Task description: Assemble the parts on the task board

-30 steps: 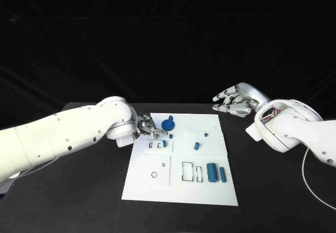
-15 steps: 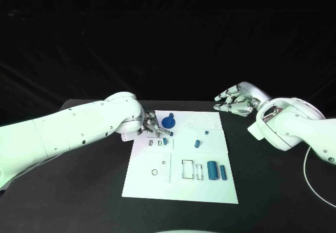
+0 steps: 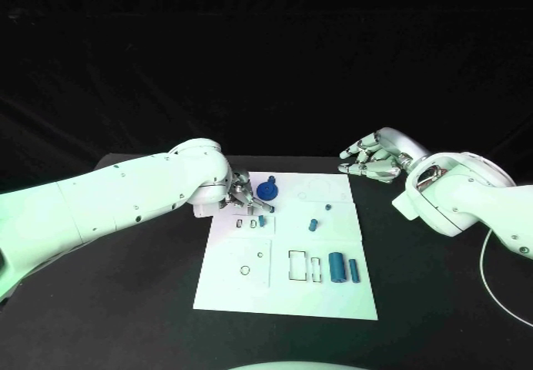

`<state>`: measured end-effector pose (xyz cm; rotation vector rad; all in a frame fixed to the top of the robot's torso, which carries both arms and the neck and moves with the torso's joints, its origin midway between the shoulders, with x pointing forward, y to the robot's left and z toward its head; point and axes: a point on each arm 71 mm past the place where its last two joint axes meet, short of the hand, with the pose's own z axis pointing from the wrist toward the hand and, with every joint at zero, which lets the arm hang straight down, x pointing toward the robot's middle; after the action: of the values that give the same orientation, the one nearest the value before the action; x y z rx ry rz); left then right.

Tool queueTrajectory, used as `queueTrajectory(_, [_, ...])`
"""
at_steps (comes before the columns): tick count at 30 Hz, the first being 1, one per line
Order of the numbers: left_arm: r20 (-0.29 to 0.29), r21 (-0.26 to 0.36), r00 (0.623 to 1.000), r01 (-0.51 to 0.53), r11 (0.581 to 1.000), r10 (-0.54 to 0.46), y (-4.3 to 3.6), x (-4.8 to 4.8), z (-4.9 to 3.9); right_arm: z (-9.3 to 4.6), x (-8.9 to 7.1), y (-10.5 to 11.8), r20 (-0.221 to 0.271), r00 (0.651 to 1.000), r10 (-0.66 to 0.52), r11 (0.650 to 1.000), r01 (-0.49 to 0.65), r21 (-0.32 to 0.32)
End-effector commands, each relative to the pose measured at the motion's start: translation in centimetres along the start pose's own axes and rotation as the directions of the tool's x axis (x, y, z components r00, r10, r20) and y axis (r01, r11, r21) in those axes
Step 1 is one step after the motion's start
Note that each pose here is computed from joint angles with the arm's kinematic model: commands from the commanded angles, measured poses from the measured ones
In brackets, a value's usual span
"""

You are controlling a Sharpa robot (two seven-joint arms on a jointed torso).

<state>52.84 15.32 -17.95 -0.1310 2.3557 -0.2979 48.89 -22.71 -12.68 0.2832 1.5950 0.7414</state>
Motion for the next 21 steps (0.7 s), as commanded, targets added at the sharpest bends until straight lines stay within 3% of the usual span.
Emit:
queueTrajectory(1, [-0.012, -0.009, 0.999, -0.036, 0.999, 0.036, -0.10, -0.02, 0.09, 0.01, 0.08, -0.10, -0.014, 1.000, 0.016, 1.000, -0.016, 0.012])
queueTrajectory(21, [-0.048, -0.010, 0.997, -0.069, 0.998, 0.068, -0.91, 0.33, 0.63, -0.01, 0.07, -0.15, -0.014, 0.999, 0.043, 0.999, -0.043, 0.016])
